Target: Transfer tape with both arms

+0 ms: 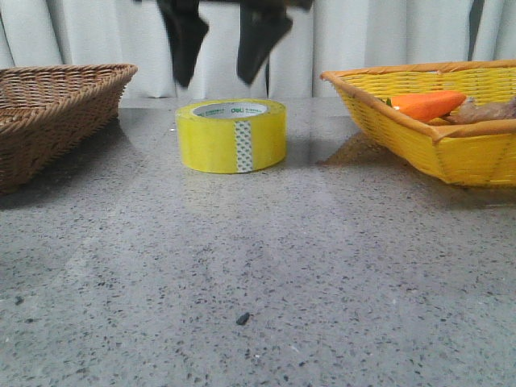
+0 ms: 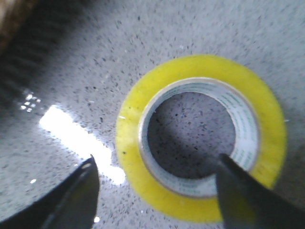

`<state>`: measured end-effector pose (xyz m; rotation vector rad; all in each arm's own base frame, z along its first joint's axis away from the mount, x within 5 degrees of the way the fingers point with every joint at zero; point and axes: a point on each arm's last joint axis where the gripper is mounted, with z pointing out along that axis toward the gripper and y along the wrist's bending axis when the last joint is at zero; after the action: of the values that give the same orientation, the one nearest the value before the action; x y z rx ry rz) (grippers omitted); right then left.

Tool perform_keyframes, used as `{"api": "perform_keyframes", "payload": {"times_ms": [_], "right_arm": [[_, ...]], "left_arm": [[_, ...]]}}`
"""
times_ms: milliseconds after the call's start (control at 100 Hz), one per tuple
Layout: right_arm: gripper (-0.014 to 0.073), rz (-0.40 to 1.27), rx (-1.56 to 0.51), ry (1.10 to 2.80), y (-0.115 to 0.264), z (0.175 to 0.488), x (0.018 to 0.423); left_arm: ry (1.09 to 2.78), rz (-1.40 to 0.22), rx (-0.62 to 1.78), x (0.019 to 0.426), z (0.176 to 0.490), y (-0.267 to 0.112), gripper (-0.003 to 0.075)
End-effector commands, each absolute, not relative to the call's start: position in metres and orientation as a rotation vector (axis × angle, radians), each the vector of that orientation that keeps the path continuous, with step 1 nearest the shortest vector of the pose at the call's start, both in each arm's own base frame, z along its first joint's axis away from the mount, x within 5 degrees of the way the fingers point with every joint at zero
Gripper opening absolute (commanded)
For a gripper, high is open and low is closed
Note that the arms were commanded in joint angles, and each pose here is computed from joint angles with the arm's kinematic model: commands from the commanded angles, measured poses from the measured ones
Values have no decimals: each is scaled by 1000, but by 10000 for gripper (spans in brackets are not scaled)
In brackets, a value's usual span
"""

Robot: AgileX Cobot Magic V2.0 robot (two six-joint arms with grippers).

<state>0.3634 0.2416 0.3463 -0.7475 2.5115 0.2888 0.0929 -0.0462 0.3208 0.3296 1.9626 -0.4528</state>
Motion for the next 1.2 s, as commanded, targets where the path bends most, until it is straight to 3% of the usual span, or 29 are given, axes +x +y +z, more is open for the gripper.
{"api": "perform_keyframes", "payload": {"times_ms": [0, 100, 240, 370, 490, 690, 870, 1040, 1190], "right_arm": [[209, 332, -692, 2288, 218, 430, 330], [-66, 377, -671, 2173, 193, 481, 289], [-66, 424, -724, 2092, 155, 524, 216], [-66, 458, -698, 1964, 118, 539, 155], [-66, 466, -624, 1795, 83, 527, 110], [-66, 497, -462, 1524, 40, 466, 57], [-66, 570, -381, 1525, 22, 425, 32], [-66, 571, -379, 1518, 13, 422, 19], [-66, 615, -374, 1526, 15, 422, 17]], "left_arm": [[1891, -468, 302, 96, 335, -47, 387], [1891, -477, 298, 96, 335, -47, 387], [1888, -521, 276, 95, 336, -49, 387], [1880, -526, 270, 96, 337, -49, 385], [1859, -501, 301, 100, 344, -50, 356], [1871, -465, 378, 131, 370, -59, 334], [1908, -506, 548, 172, 391, -92, 335], [1901, -499, 700, 214, 413, -133, 341], [2029, -591, 715, 252, 418, -162, 386]]}}
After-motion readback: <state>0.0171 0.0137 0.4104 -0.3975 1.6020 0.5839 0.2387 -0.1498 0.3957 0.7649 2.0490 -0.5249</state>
